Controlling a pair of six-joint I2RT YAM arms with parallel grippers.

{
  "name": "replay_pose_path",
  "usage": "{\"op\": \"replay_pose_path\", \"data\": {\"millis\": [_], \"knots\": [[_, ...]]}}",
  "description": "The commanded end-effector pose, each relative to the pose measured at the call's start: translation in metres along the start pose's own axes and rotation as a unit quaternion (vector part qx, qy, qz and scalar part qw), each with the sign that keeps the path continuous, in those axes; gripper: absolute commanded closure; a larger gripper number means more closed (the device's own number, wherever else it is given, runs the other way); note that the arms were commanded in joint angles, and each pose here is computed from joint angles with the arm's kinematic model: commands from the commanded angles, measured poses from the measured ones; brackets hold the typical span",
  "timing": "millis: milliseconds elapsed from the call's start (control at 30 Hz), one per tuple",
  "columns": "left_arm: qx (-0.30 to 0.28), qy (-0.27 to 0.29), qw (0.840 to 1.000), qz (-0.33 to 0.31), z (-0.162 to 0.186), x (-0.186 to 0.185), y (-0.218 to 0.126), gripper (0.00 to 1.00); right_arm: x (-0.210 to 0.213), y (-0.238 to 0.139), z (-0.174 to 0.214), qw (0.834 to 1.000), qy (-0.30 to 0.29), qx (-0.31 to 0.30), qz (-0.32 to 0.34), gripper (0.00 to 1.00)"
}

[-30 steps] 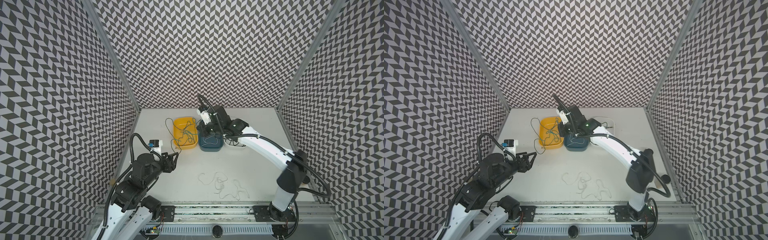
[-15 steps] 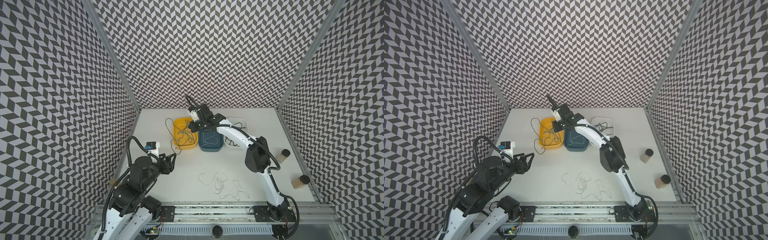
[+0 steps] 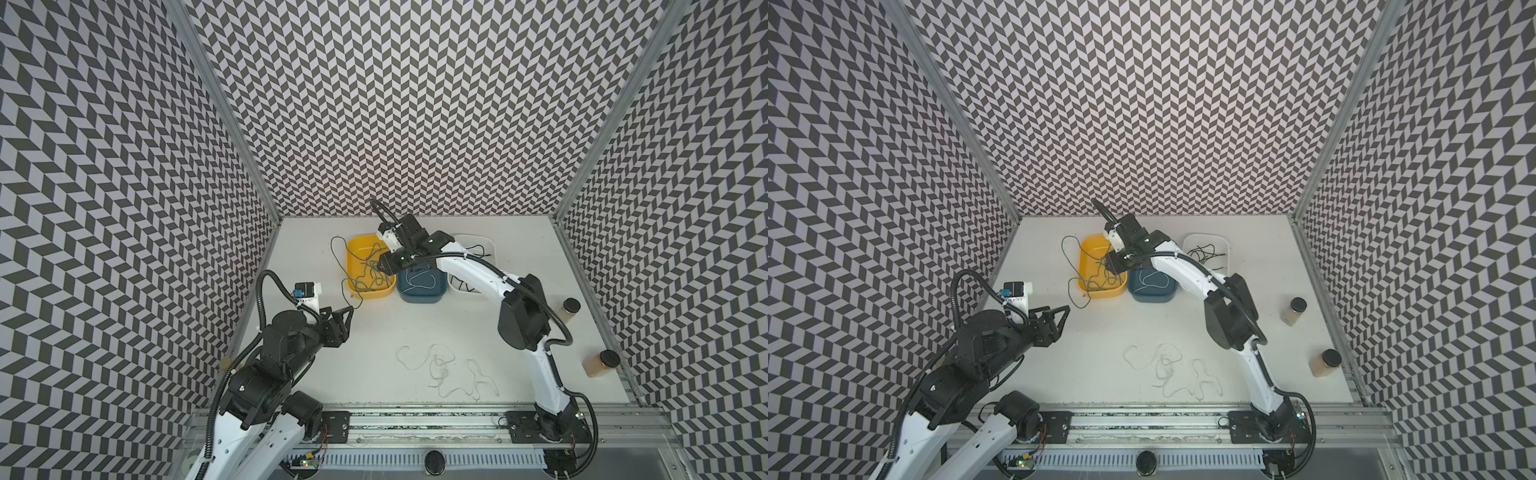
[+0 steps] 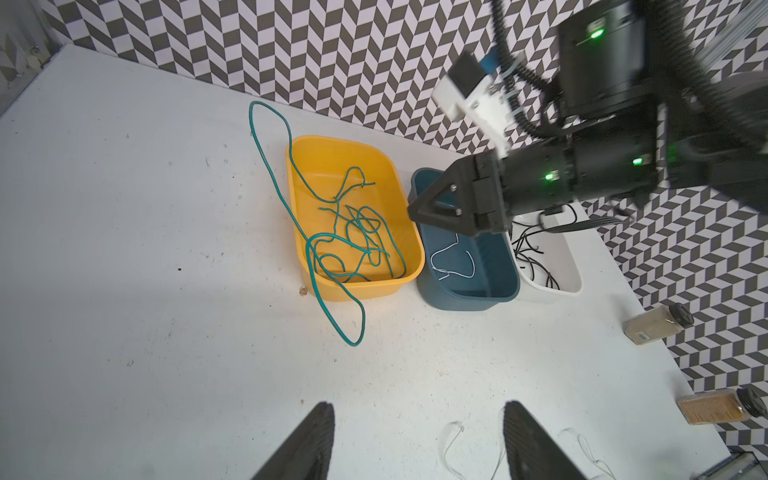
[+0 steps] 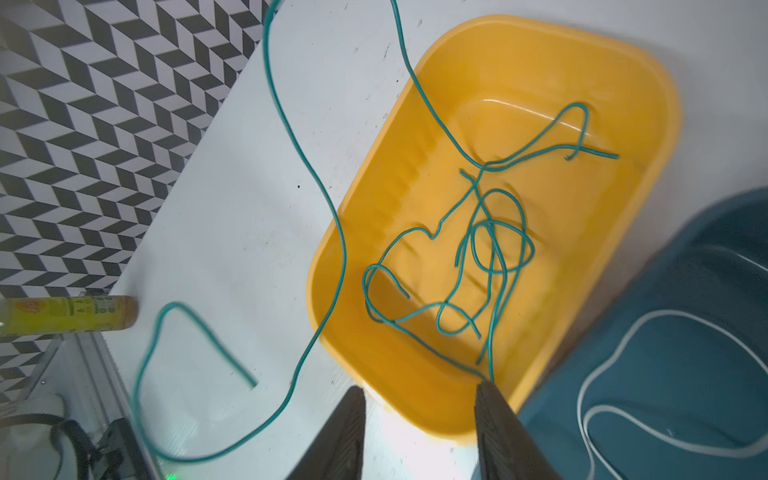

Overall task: Untangle the cables
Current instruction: 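Move the right gripper back down to the white wires on the table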

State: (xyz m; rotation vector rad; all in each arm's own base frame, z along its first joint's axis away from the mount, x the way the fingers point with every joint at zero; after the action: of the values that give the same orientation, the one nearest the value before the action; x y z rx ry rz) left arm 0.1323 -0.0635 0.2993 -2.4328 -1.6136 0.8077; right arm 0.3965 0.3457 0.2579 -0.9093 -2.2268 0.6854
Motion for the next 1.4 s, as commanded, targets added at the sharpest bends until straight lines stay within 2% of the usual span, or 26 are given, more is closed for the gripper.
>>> {"op": "replay_pose_path", "data": {"millis": [0,167,300,467,600,733,900,1133,1233,1300,1367], "knots": [[0.006,0.000,1.000,0.002,0.002,0.001,0.001,0.34,0.020,-0.095,-0.015,0.996,-0.012,-0.083,0.025,0.51],[0.033,-0.001,0.999,0.006,0.004,0.000,0.012,0.34,0.007,-0.155,0.053,0.992,0.024,-0.106,0.071,0.47],[0.036,-0.001,0.999,0.013,0.004,-0.001,0.013,0.33,-0.008,-0.187,0.128,0.989,0.063,-0.079,0.109,0.45],[0.042,0.000,0.999,0.016,0.004,-0.002,0.015,0.33,-0.016,-0.199,0.218,0.986,0.116,-0.029,0.118,0.45],[0.047,-0.001,0.999,0.016,0.004,-0.002,0.017,0.33,-0.006,-0.198,0.264,0.982,0.130,0.017,0.133,0.45],[0.046,-0.001,0.999,0.017,0.004,-0.002,0.016,0.33,-0.012,-0.200,0.291,0.975,0.131,0.024,0.177,0.44],[0.046,0.000,0.999,0.015,0.005,-0.001,0.016,0.33,-0.008,-0.188,0.311,0.977,0.167,0.053,0.121,0.44],[0.048,0.000,0.999,0.012,0.005,-0.001,0.018,0.33,-0.001,-0.169,0.325,0.977,0.175,0.068,0.103,0.46],[0.048,-0.001,0.999,0.012,0.005,-0.001,0.018,0.33,0.003,-0.160,0.327,0.977,0.170,0.076,0.100,0.51],[0.049,0.000,0.999,0.011,0.004,-0.001,0.018,0.33,0.003,-0.154,0.328,0.978,0.168,0.078,0.101,0.63],[0.048,0.000,0.999,0.010,0.004,0.000,0.017,0.33,0.002,-0.153,0.328,0.977,0.166,0.076,0.109,0.79]]}}
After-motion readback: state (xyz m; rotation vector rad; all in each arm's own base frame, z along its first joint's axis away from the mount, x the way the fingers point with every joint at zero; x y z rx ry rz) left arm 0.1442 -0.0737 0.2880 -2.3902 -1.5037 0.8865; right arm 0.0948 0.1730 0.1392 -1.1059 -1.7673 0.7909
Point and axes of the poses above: each gripper's point midway between its finger pads, its own y axis out along the fingers, its own x axis along the line the jaws close on, z = x × y, the point moved 9 cm from there along -y, back along the fingers, and after that the axes turned 2 degrees about y, right-handed, at the moved point
